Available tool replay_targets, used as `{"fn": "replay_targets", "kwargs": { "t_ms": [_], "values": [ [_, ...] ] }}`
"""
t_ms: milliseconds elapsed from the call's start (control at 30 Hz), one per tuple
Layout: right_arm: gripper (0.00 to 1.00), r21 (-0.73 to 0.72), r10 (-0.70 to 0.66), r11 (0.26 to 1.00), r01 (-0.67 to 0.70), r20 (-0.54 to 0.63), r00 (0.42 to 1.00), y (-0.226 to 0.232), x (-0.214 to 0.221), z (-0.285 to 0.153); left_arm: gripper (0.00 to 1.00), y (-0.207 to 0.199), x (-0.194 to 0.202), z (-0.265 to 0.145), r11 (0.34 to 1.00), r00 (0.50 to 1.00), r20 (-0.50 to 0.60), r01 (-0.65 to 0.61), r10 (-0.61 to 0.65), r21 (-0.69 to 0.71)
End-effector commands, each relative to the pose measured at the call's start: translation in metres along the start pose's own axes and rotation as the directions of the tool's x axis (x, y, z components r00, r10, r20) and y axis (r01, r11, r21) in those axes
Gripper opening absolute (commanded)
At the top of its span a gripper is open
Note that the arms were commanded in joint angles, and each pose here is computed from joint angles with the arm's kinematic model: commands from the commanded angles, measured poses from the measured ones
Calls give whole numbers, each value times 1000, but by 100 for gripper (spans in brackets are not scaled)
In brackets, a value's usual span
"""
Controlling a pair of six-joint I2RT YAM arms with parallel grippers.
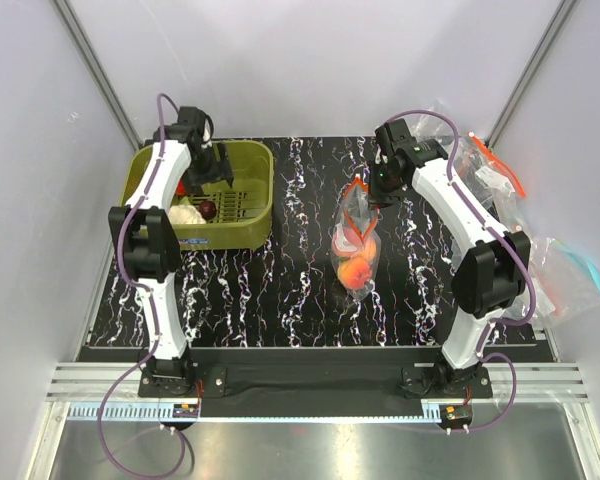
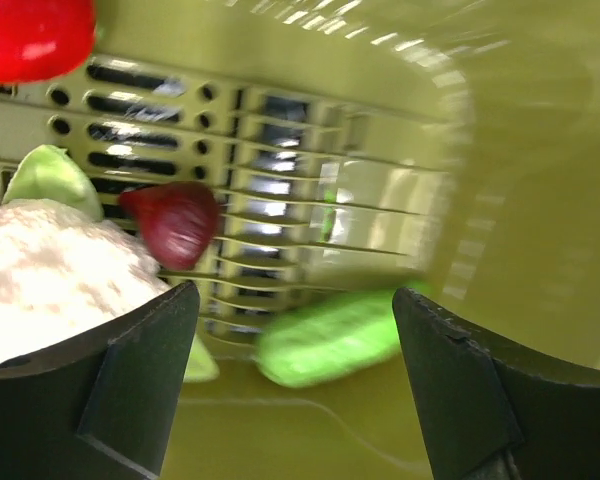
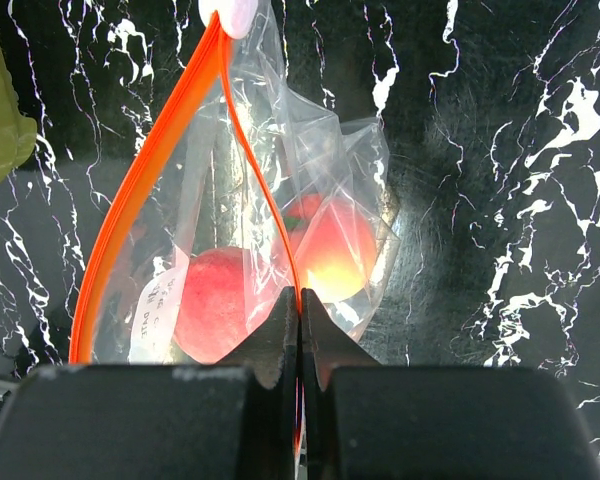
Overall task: Place the food in the zip-top bag and seal the zipper
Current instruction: Pick up the fake fruit from the bin.
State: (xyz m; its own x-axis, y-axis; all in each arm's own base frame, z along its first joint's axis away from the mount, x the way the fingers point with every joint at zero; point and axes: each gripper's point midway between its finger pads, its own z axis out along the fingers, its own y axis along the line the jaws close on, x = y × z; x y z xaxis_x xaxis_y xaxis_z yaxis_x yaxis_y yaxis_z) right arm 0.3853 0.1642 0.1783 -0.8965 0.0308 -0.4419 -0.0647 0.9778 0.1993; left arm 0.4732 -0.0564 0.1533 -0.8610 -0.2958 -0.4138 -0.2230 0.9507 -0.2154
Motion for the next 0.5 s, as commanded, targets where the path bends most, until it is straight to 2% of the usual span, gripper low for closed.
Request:
{"fn": "replay_targets", "kwargs": {
  "t_ms": [0,233,333,467],
  "values": [
    [0,-37,14,999,-11,62,998,7,-20,-10,83,28,0,9,988,996,-4,-84,84,-131],
    [0,-40,16,999,-13,66,998,6,-21,-14,85,61,19,41,955,988,-77,-150,134,-255],
    [0,-40,12,999,-9,66,998,6,-20,-15,86,67,32,53,950,984,-117,-159,132,-267],
    [0,-36,10,999,-8,69,998,5,-19,-17,77,64,48,60,961,981,-151,-156,124,-226]
  ]
}}
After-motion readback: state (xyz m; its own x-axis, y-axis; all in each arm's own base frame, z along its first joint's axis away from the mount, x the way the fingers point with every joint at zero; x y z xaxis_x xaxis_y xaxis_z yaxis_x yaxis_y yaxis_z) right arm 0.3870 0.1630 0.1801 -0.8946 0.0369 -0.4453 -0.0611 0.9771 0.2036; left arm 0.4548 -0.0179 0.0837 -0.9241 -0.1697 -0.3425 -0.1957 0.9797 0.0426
